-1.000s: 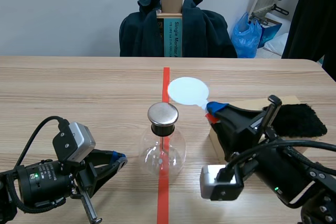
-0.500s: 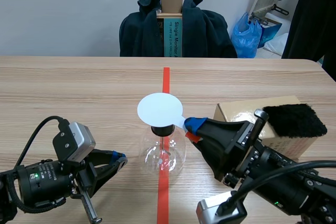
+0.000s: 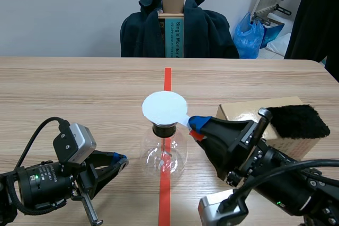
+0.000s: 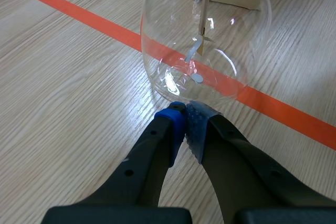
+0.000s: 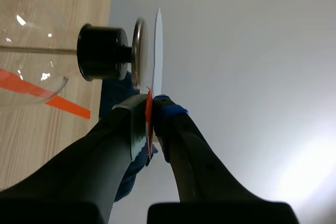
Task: Do the electroscope experiment.
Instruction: 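Move the plate toward and away from the electroscope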
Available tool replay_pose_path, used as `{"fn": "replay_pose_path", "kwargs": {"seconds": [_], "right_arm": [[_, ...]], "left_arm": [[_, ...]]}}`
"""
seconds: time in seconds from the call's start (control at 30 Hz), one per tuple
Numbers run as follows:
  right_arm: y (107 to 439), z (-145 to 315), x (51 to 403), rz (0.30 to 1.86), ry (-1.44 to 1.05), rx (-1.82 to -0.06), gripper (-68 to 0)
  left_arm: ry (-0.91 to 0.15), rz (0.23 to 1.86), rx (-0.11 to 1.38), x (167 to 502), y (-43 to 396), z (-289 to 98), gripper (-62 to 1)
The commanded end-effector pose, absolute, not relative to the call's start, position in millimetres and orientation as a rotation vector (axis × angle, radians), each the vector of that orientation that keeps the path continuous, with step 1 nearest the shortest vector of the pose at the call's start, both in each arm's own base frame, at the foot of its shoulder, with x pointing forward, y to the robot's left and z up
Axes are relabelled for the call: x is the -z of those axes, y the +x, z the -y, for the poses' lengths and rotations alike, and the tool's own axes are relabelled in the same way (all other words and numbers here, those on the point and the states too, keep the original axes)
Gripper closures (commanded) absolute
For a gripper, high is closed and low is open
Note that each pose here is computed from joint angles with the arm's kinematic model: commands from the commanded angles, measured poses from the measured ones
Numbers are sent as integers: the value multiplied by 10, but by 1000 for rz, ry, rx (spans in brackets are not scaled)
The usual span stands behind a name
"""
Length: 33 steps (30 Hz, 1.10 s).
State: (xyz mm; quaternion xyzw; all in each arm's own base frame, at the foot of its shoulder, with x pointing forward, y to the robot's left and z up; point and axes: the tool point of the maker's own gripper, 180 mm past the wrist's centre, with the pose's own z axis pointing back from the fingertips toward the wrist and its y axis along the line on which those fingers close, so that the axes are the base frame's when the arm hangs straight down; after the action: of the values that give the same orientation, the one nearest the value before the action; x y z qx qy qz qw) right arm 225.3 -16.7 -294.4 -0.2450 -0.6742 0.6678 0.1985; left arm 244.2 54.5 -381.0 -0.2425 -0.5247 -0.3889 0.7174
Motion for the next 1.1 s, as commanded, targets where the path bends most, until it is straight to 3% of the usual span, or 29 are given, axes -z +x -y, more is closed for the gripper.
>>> {"fn": "replay_pose_path", "kwargs": {"seconds": [0.0,0.57,1.07], "right_arm": [[2347,237,2845,1889,-758,-1840,-6],[2769,727,2796,1655,-1013,-1575,-6],[2421,300,2838,1855,-800,-1802,-6]], "left_arm": [[-548,1200,861,3697,2487,-519,-30],[-548,1199,861,3698,2487,-519,-30],[-548,1199,861,3698,2487,-519,-30]]}}
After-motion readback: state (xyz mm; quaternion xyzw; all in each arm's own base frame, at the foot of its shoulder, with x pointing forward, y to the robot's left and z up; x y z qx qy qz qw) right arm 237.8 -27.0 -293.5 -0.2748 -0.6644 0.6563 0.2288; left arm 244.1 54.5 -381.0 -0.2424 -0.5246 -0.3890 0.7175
